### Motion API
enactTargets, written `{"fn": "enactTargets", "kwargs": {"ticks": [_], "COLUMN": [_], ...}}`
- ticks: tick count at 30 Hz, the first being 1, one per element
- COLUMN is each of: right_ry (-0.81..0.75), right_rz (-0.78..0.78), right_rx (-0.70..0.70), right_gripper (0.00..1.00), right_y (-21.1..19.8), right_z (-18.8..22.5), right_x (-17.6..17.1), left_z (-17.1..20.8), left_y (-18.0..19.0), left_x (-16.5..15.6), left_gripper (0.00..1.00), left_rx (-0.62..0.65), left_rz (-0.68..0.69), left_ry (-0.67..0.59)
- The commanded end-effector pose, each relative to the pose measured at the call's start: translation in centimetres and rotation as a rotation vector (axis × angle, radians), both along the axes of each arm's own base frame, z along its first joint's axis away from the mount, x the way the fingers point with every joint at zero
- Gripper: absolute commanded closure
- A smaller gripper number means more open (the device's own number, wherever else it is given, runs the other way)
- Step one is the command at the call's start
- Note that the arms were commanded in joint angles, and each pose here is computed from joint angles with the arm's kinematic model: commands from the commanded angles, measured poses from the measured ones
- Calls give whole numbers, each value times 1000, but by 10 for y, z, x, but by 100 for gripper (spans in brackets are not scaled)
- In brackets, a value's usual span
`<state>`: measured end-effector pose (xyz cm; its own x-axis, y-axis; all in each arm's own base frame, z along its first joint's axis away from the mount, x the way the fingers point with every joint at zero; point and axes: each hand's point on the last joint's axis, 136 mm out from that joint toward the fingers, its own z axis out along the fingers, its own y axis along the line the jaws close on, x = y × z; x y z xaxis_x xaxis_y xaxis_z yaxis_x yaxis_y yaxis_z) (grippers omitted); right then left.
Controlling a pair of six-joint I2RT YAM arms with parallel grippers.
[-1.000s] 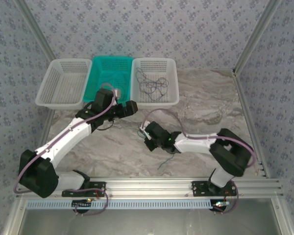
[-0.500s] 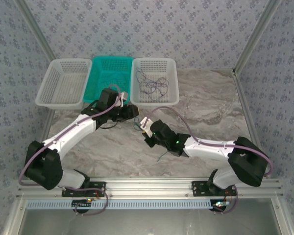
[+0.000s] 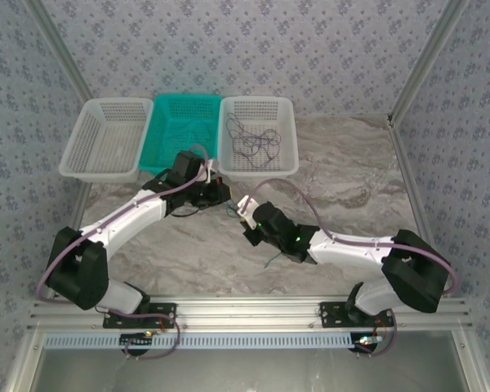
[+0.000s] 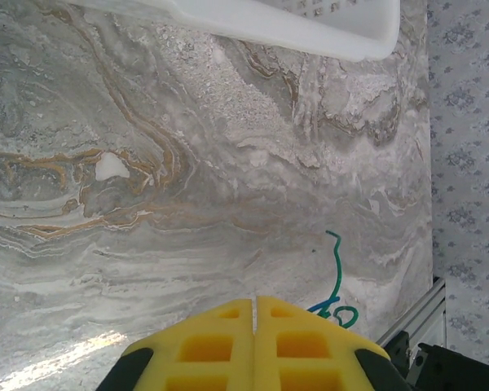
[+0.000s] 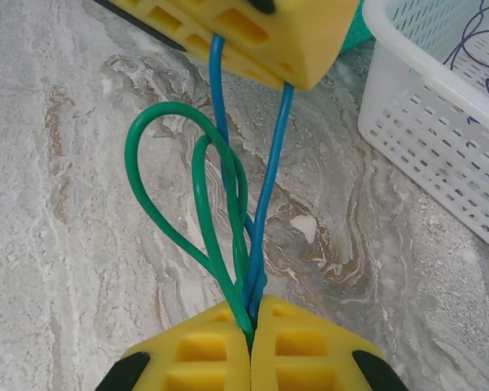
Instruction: Untangle the cables
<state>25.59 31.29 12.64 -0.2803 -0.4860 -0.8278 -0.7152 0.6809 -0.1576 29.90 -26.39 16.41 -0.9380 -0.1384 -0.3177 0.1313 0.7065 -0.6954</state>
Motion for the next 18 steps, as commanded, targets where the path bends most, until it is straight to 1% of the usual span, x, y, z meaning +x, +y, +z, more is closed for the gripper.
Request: {"fn": "enactTargets", "kwargs": {"ticks": [1,6,8,10,14,16,18], "right_ry": [12,92,105,105,121,124,111], "right_rz": [-80,-130,-150,-184,-225,-218,-205], "right_rx": [11,-29,-46,-57,-56,-43,-8], "right_gripper": [95,94,91,85,76,75,75], "right_y": [-16,-34,-42,-51,-63,-62,-57], "right_z": [-13,-57,-64,-70,-79,-74,-59], "right_x": [7,2,0,0,-2,-4,-4], "left_z": [45,114,135,154,171,171,166], "left_y": [2,11,12,13,12,11,9], "left_x": [11,34,40,45,48,47,44], "left_gripper": [100,100,100,100,100,100,100], "left_rx": [-27,-105,-122,-139,-150,-156,-167], "left_rz": [8,47,51,53,48,44,34], "left_ry": [-127,-282,-331,-376,-415,-409,-391]}}
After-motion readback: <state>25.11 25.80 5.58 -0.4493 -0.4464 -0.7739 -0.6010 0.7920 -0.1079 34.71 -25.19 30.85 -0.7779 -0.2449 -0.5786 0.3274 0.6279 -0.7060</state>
